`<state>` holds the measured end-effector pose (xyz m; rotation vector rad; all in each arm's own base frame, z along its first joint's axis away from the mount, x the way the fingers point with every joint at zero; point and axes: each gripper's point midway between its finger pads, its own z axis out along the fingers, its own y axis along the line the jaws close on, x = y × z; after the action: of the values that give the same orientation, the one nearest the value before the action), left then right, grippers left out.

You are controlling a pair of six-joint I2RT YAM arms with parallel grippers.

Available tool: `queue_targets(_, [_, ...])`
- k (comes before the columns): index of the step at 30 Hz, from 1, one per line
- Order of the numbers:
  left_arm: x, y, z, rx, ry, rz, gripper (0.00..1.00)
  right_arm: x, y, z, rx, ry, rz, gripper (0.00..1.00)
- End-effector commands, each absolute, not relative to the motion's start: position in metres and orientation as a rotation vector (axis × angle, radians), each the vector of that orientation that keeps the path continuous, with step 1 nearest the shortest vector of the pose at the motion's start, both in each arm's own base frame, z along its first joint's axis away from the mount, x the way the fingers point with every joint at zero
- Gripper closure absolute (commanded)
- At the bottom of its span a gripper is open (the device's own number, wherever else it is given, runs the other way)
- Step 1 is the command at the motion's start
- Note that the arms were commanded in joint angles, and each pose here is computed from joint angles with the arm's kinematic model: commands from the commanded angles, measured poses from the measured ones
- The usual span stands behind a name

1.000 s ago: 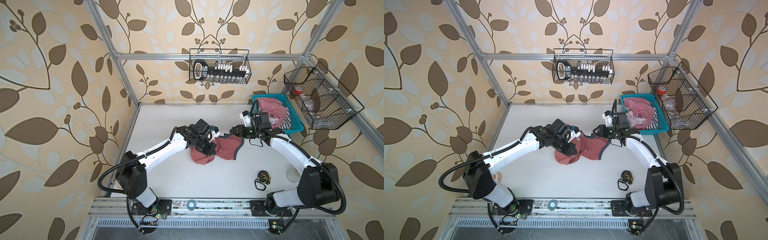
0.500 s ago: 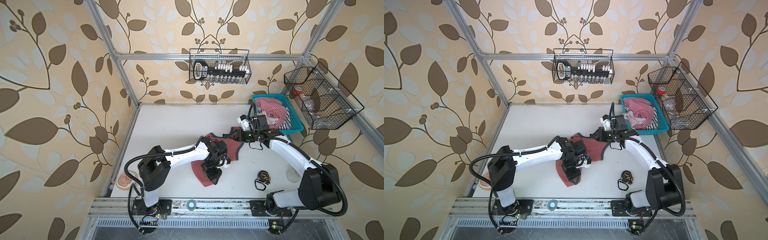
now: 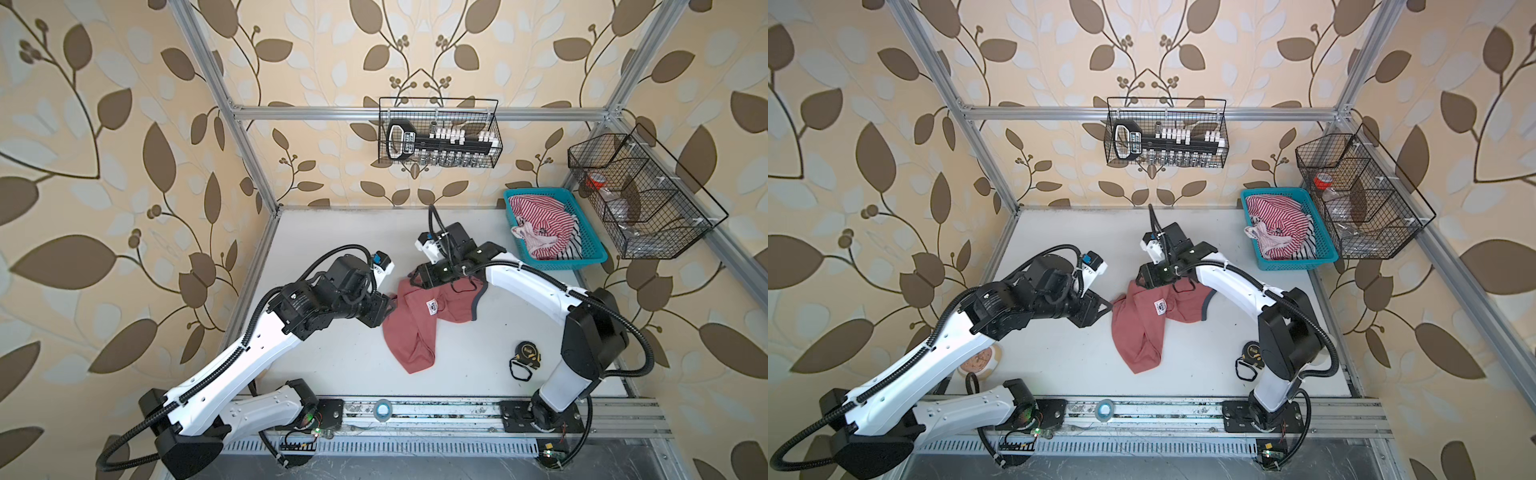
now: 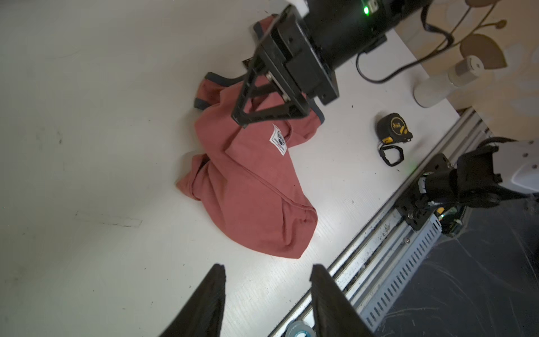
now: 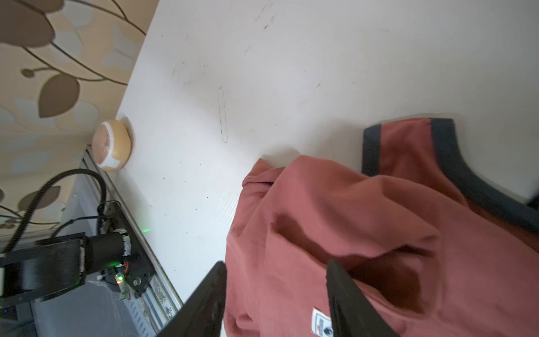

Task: Fold and stack tank tops
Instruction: Smooth out the tank top at the center of the table.

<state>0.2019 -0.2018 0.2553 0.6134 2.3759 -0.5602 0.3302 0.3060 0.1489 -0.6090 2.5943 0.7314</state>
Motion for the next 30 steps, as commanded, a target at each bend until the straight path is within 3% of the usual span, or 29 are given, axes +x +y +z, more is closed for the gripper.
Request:
queue_targets(1, [0.216,-0.189,0.246,0.480,2.405,-0.478,0.49,0.324,0.304,0.131,-0.695,2.661,0.545,0.43])
queue_targets(15, [0.225,-0.180,0.224,0.375,2.495,-0.460,0.51,0.318,0.311,0.096,-0.758,2.744,0.171,0.45])
queue_targets(21, [0.223,-0.180,0.225,0.378,2.484,-0.481,0.51,0.316,0.313,0.080,-0.763,2.770,0.137,0.46])
queue_targets(30, [0.222,-0.176,0.225,0.371,2.485,-0.477,0.51,0.324,0.307,0.076,-0.707,2.769,0.104,0.62])
